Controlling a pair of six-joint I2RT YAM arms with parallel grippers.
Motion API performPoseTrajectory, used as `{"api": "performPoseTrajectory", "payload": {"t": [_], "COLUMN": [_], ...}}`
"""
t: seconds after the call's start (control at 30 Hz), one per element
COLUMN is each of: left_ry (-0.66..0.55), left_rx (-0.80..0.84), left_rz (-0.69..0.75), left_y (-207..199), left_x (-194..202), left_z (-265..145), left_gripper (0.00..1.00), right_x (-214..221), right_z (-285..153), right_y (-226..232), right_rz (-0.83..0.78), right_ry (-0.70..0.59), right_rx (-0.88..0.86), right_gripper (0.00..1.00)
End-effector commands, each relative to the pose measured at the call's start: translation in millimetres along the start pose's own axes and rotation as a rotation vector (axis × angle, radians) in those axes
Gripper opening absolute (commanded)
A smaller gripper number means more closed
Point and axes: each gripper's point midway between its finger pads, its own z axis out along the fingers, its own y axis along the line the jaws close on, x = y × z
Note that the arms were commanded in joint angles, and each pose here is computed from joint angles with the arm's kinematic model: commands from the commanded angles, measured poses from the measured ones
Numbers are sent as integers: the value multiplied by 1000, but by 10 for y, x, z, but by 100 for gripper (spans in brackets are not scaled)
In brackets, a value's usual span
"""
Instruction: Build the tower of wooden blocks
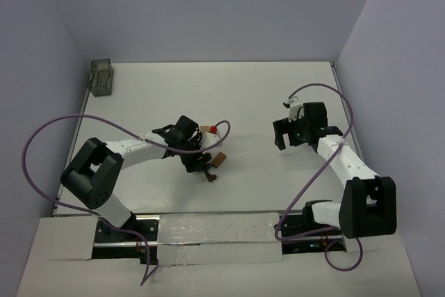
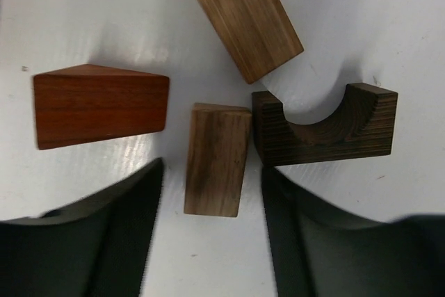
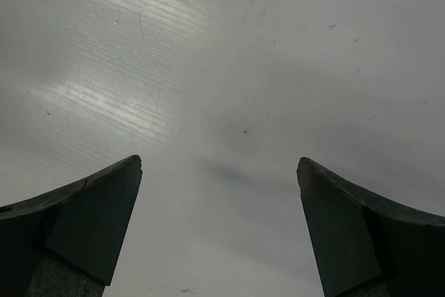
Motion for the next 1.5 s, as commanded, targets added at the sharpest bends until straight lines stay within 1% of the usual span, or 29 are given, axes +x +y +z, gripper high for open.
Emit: {"api": "performPoseTrajectory", "payload": {"t": [0.0,0.07,0.2,0.27,0.33,0.43,0.5,0.53,0.6,0.63,0.77,0.8,0.87,0.97,1.1,1.33,1.47], "left_ry": [-26,-19,-7,7,23,-8,-18,-15,-47,-38,-50,-57,-40,-65,-49,-7,20], "left_rx": [-11,-10,-19,-16,5,35,45,57,61,69,36,44,84,87,123,158,171], "left_rz": [29,34,71,99,148,230,259,269,266,259,293,300,288,299,311,336,325], "left_y": [33,27,53,79,106,260,393,463,610,647,912,978,1035,1149,1215,1152,1128], "left_x": [-54,-28,-31,-53,-93,-345,-507,-556,-761,-744,-1007,-1093,-1122,-1315,-1368,-1277,-1186], "left_z": [64,71,18,-54,-205,-611,-812,-833,-988,-956,-940,-892,-735,-700,-583,-337,-217], "left_gripper": [59,49,36,31,26,19,14,13,11,11,9,8,7,7,7,9,15], "right_x": [-108,-107,-113,-113,-111,-113,-108,-102,-93,-89,-77,-84,-152,-204,-148,-152,-151], "right_z": [3,7,9,9,10,12,18,25,26,28,6,-10,-57,-90,-81,-45,-32], "right_y": [-39,-40,-41,-40,-41,-42,-41,-38,-45,-49,-63,-26,-10,-8,-125,-148,-157], "right_rz": [-14,-14,-14,-14,-14,-14,-15,-12,-15,-17,-18,-6,35,49,59,64,65], "right_ry": [-26,-25,-25,-25,-25,-27,-23,-19,-13,-10,-9,-7,-26,-40,-33,-29,-27], "right_rx": [19,19,19,19,19,19,17,15,17,18,22,-1,-36,-46,-12,-11,-8], "right_gripper": [100,100,100,100,100,100,100,100,100,100,100,100,100,100,100,100,100]}}
